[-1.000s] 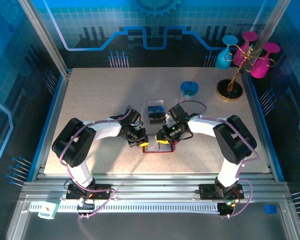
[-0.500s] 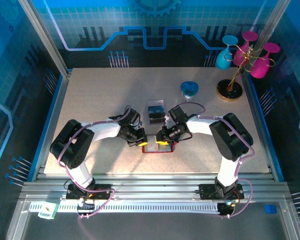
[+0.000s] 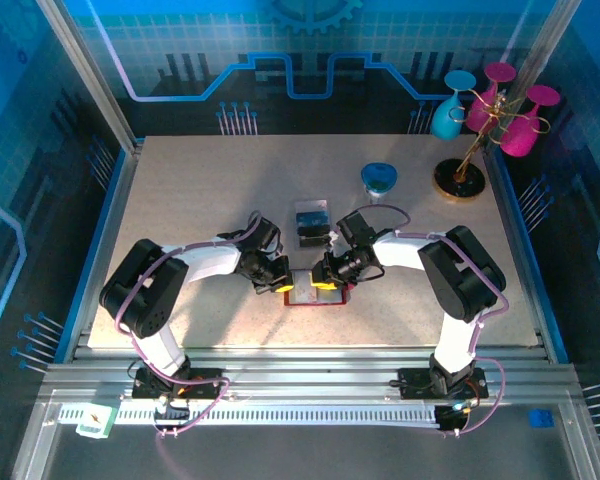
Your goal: Take the credit cards out of the card holder
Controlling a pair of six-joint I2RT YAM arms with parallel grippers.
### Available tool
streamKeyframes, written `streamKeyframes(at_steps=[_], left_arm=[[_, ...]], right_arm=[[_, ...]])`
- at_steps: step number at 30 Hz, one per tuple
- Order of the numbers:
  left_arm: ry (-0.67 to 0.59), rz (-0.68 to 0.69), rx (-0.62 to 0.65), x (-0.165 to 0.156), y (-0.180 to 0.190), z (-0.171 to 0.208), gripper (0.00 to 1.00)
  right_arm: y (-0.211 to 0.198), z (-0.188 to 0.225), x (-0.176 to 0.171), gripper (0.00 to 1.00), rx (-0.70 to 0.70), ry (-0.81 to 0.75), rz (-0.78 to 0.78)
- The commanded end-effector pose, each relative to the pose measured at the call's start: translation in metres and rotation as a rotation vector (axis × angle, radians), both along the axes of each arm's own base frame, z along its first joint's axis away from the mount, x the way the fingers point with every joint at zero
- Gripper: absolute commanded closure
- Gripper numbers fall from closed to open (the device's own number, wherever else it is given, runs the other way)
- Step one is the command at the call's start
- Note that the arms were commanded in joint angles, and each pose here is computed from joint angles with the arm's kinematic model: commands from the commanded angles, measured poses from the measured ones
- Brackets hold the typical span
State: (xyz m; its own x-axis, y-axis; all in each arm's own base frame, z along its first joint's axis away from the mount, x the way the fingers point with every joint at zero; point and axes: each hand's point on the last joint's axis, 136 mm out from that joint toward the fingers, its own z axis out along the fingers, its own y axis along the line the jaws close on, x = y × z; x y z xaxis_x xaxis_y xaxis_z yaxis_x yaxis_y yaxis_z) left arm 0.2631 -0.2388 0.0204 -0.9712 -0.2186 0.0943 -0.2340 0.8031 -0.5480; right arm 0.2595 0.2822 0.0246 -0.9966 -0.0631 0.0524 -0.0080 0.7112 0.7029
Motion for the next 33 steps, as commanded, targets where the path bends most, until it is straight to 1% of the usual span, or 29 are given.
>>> streamKeyframes(at_steps=[1,16,26,33], left_arm=[[0.047,-0.009,0.017,-0.011,0.003,-0.011,0.95],[0.054,-0.021,0.017,-0.014,-0.002,-0.015,0.95],[0.062,-0.023,0.035,-0.016,0.001,-0.018,0.95],[0.071,-0.023,0.060,-0.019,0.006,-0.020,0.95]], right_arm=[[-0.005,-0.011,-0.006,0.74,-0.005,0.037,-0.002],[-0.003,-0.004,-0.003,0.77,0.049,0.037,-0.021],[-0.002,0.004,-0.002,0.84,0.074,0.028,-0.023],[-0.006,0.003,-0.002,0.90,0.063,0.025,-0.029]])
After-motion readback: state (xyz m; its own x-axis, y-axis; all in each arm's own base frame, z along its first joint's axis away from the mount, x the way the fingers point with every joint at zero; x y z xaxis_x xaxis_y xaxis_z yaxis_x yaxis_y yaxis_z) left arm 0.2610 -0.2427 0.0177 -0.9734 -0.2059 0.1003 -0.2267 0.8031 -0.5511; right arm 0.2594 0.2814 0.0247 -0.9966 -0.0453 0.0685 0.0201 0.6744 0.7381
